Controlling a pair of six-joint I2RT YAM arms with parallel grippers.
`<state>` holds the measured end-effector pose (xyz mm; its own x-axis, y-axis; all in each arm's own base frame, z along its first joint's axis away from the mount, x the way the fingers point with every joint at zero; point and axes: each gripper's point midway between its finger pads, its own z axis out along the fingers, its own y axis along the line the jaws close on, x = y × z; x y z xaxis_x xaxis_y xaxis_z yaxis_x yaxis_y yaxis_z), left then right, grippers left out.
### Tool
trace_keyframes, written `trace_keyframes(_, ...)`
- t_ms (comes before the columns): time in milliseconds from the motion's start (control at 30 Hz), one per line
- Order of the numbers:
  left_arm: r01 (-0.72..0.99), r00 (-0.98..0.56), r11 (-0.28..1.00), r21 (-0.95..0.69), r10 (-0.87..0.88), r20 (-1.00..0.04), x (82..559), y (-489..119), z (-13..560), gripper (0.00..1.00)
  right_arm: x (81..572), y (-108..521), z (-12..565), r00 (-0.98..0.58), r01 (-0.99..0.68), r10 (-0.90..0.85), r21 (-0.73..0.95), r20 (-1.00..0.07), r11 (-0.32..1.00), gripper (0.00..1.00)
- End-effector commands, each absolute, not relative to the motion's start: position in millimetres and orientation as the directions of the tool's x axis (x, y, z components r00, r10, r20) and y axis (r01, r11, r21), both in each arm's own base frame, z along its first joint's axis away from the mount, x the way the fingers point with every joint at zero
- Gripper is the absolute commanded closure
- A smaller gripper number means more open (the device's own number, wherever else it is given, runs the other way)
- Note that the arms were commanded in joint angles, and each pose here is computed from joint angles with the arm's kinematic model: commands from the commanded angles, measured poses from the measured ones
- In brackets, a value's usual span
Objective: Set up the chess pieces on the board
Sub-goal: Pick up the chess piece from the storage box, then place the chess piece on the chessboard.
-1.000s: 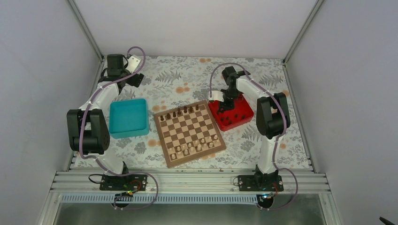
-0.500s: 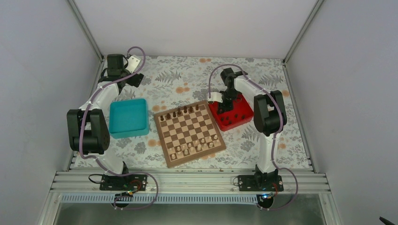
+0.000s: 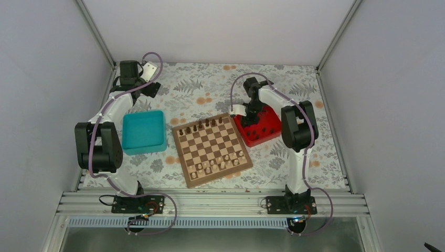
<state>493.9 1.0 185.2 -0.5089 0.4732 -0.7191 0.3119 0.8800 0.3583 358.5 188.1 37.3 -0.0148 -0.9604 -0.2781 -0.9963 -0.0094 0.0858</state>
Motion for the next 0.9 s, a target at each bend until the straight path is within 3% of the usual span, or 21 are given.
trace_keyframes(0, 0.319, -0.503, 0.877, 0.359, 0.477, -0.721, 496.3, -2.2, 185.1, 0.00, 362.4, 191.2, 39.6, -0.018, -0.997, -0.961, 0.074, -0.274, -0.003, 0.86)
trace_keyframes(467, 0.329, -0.482, 0.878, 0.348, 0.473, -0.737, 495.0, -6.9, 192.1, 0.00, 385.6, 183.5, 115.9, -0.035, -0.991, -0.975, -0.115, -0.221, 0.062, 0.90)
trace_keyframes(867, 0.330, -0.459, 0.878, 0.348, 0.471, -0.753, 490.2, -9.5, 198.8, 0.00, 374.0, 246.4, 127.3, 0.054, -0.993, -0.962, -0.116, -0.266, -0.023, 0.89)
